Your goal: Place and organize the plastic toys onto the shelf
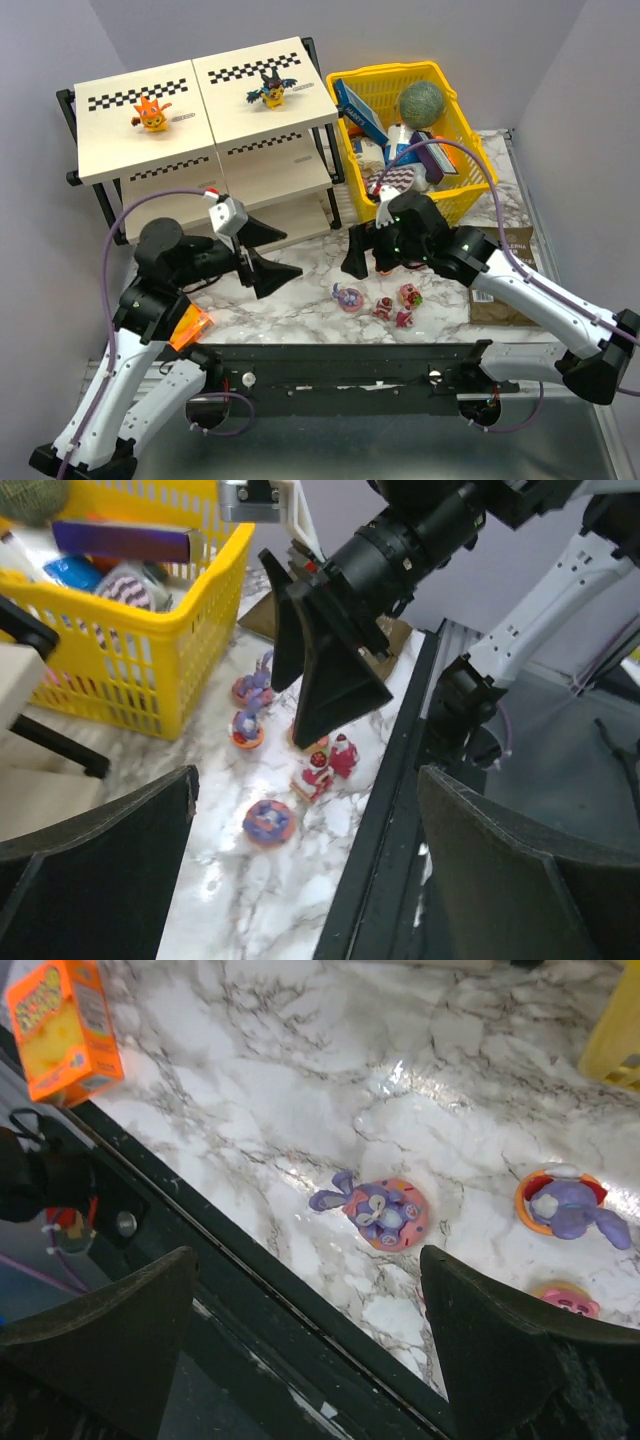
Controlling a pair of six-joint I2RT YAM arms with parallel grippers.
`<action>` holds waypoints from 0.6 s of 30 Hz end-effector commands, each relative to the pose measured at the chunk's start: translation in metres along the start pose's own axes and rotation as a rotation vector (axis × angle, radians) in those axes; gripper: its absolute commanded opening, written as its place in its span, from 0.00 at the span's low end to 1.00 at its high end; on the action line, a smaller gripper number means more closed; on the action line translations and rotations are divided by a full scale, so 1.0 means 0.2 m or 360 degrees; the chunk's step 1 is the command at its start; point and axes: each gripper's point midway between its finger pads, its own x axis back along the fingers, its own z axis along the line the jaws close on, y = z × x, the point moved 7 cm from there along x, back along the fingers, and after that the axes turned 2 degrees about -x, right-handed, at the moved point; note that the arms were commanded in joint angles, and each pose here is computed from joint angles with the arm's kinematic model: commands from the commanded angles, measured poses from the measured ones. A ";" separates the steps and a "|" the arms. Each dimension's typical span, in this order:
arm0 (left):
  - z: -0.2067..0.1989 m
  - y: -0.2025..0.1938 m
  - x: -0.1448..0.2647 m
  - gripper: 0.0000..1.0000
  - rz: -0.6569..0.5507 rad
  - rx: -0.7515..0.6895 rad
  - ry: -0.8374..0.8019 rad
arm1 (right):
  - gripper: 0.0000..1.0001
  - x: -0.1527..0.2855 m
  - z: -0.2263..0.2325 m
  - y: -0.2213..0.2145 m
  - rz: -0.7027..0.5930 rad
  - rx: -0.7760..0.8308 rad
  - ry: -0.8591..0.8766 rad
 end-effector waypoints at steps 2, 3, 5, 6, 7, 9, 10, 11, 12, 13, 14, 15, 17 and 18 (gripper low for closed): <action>0.05 -0.28 -0.15 0.94 0.0042 0.0469 0.0314 | 0.97 -0.13 -0.07 -0.08 0.0107 -0.0019 -0.0124; 0.04 -0.31 -0.18 0.91 0.0045 0.0506 0.0334 | 0.97 -0.13 -0.08 -0.07 0.0091 -0.0056 -0.0192; 0.08 -0.39 -0.23 0.90 0.0044 0.0612 0.0524 | 0.97 -0.11 -0.13 -0.07 0.0045 -0.0152 -0.0362; 0.04 -0.42 -0.26 0.88 0.0075 0.0621 0.0509 | 0.96 -0.10 -0.14 -0.07 0.0023 -0.0178 -0.0406; 0.05 -0.48 -0.30 0.88 0.0133 0.0651 0.0578 | 0.96 -0.08 -0.17 -0.07 0.0008 -0.0204 -0.0508; 0.07 -0.52 -0.34 0.87 0.0166 0.0655 0.0705 | 0.95 -0.06 -0.19 -0.07 -0.0024 -0.0281 -0.0585; 0.08 -0.58 -0.38 0.86 0.0240 0.0663 0.0749 | 0.95 -0.05 -0.21 -0.08 -0.0025 -0.0318 -0.0645; 0.09 -0.58 -0.41 0.85 0.0243 0.0670 0.0803 | 0.94 -0.03 -0.21 -0.08 -0.0037 -0.0333 -0.0668; 0.08 -0.59 -0.43 0.83 0.0271 0.0667 0.0799 | 0.94 -0.02 -0.22 -0.08 -0.0037 -0.0341 -0.0682; 0.07 -0.65 -0.47 0.82 0.0353 0.0666 0.0808 | 0.94 -0.01 -0.23 -0.09 -0.0034 -0.0345 -0.0706; 0.06 -0.65 -0.49 0.81 0.0372 0.0672 0.0833 | 0.94 0.00 -0.24 -0.10 -0.0045 -0.0362 -0.0721; 0.07 -0.67 -0.51 0.76 0.0381 0.0699 0.0899 | 0.94 0.02 -0.23 -0.10 -0.0063 -0.0366 -0.0720; 0.07 -0.75 -0.53 0.72 0.0479 0.0738 0.0984 | 0.93 0.03 -0.25 -0.12 -0.0064 -0.0367 -0.0738; 0.08 -0.78 -0.53 0.68 0.0486 0.0763 0.1036 | 0.94 0.04 -0.26 -0.13 -0.0066 -0.0370 -0.0744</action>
